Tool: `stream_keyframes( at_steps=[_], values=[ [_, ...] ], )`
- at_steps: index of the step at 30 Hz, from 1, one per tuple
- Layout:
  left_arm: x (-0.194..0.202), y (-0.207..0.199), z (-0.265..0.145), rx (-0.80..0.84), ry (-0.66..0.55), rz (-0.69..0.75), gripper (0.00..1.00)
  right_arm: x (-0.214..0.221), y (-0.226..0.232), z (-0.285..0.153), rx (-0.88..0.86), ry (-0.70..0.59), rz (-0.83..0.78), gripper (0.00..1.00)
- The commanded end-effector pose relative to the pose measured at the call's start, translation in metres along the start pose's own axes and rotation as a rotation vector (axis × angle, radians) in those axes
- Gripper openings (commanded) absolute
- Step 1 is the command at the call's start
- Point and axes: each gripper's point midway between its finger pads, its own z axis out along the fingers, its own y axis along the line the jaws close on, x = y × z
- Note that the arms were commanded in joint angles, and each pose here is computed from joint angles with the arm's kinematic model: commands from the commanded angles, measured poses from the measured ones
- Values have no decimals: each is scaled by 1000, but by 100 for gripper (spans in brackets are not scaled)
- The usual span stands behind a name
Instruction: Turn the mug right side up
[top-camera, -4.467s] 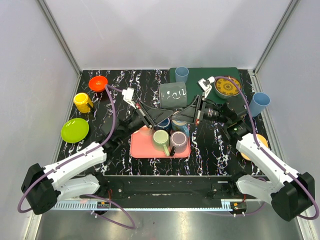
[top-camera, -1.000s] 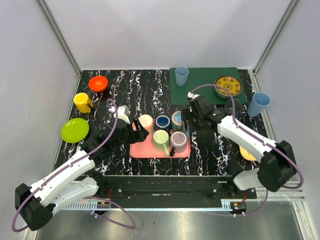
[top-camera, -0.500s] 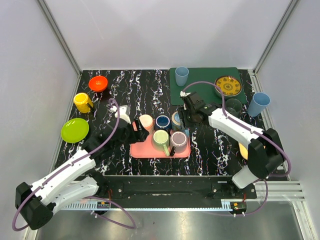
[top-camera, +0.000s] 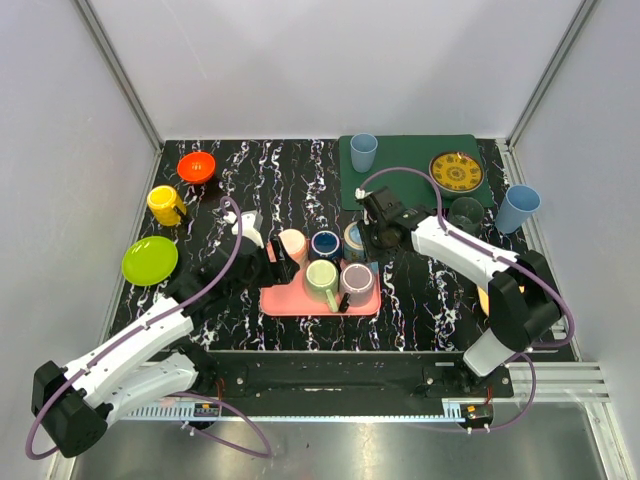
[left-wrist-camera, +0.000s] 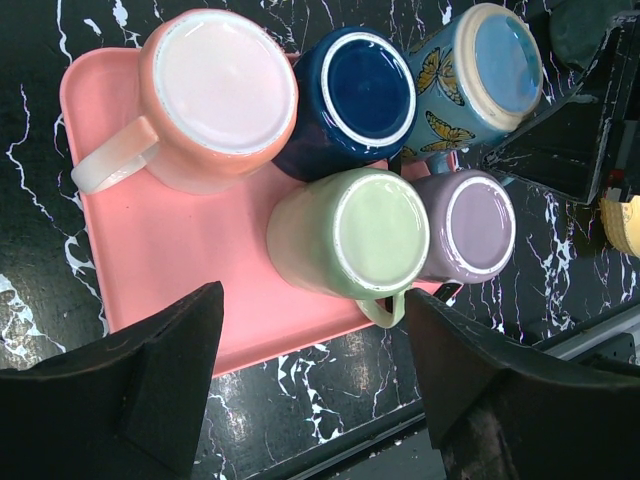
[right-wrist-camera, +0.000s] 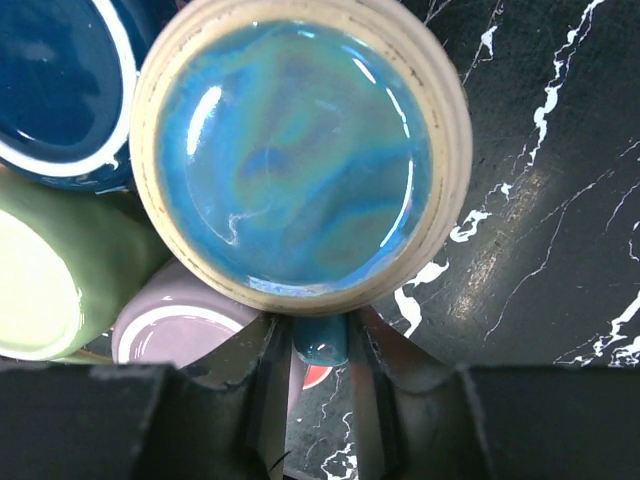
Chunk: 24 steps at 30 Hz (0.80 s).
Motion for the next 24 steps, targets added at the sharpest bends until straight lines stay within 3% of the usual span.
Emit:
stream_keyframes(
  at_steps=[1,11,24],
  values=[
    [-7,-9,-1,49,-37,2,75,-8,-4,2,24,-44,1,26],
    [-15,-10,-3,41,-59,1,74,-25,-8,-41,42,-148,16,0],
    [-27,-13,-6,33,-92,3,74,-41,2,-93,-19,-231,-8,0]
  ],
)
